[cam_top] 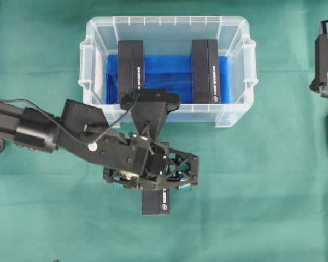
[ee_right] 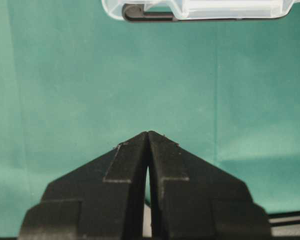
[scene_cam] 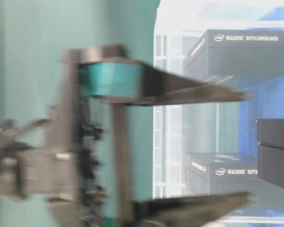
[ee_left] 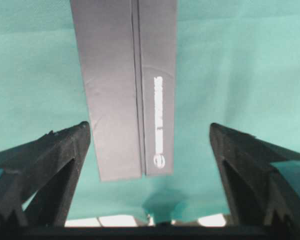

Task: Take the box out of the case with the left arm.
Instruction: 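Carry the box toward the front and lower it onto the table, then open the left gripper, release the box, and withdraw left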

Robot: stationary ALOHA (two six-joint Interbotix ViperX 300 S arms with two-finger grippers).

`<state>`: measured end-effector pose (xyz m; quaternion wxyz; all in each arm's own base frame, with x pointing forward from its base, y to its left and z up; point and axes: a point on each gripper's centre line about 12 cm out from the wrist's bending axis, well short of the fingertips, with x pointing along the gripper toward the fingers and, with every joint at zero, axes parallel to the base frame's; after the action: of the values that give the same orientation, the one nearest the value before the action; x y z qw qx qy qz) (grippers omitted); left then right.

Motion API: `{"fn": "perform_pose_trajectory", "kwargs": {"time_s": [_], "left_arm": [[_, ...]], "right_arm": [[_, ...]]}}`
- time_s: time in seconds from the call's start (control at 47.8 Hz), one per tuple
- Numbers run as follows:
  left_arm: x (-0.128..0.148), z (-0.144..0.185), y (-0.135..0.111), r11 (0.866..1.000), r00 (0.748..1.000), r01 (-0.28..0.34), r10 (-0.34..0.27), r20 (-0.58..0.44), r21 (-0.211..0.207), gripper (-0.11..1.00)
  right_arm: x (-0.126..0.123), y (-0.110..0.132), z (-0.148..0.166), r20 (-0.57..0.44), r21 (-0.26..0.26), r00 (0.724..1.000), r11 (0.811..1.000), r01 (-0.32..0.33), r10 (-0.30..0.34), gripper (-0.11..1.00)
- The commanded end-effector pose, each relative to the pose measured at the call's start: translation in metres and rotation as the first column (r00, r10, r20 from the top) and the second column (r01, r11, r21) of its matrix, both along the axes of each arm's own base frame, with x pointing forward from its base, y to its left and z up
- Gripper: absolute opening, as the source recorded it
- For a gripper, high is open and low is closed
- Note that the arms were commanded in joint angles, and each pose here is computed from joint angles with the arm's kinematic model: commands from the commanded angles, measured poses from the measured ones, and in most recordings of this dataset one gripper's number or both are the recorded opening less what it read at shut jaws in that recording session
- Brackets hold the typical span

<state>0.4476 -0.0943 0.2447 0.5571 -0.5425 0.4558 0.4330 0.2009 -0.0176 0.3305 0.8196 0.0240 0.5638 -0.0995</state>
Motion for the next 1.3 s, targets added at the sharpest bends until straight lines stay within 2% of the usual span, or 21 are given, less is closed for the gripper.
{"fn": "perform_pose_trajectory", "kwargs": {"time_s": [0.0, 0.314, 0.795, 0.984, 1.277], "left_arm": [[0.001, 0.042, 0.008, 1.0, 0.998, 0.01, -0.009, 0.061, -0.005, 0.93], [0.003, 0.091, 0.021, 1.0, 0.997, 0.016, -0.017, 0.073, 0.004, 0.93], [0.0, 0.094, 0.019, 1.0, 0.998, 0.02, -0.021, 0.066, 0.005, 0.93], [-0.013, 0.096, 0.016, 0.999, 0.998, 0.032, -0.033, 0.044, 0.008, 0.93], [-0.067, 0.101, 0.013, 0.999, 0.999, 0.05, -0.05, 0.005, 0.011, 0.93]], "right_arm": [[0.001, 0.0, 0.004, 0.014, -0.002, 1.0, 1.0, 0.0, 0.0, 0.03], [0.001, 0.0, 0.004, 0.014, -0.002, 1.0, 1.0, 0.0, 0.0, 0.03], [0.001, 0.0, 0.004, 0.012, -0.002, 1.0, 1.0, 0.0, 0.0, 0.03], [0.001, 0.0, 0.004, 0.012, -0.002, 1.0, 1.0, 0.0, 0.0, 0.03], [0.001, 0.0, 0.003, 0.01, -0.002, 1.0, 1.0, -0.001, 0.001, 0.03]]}}
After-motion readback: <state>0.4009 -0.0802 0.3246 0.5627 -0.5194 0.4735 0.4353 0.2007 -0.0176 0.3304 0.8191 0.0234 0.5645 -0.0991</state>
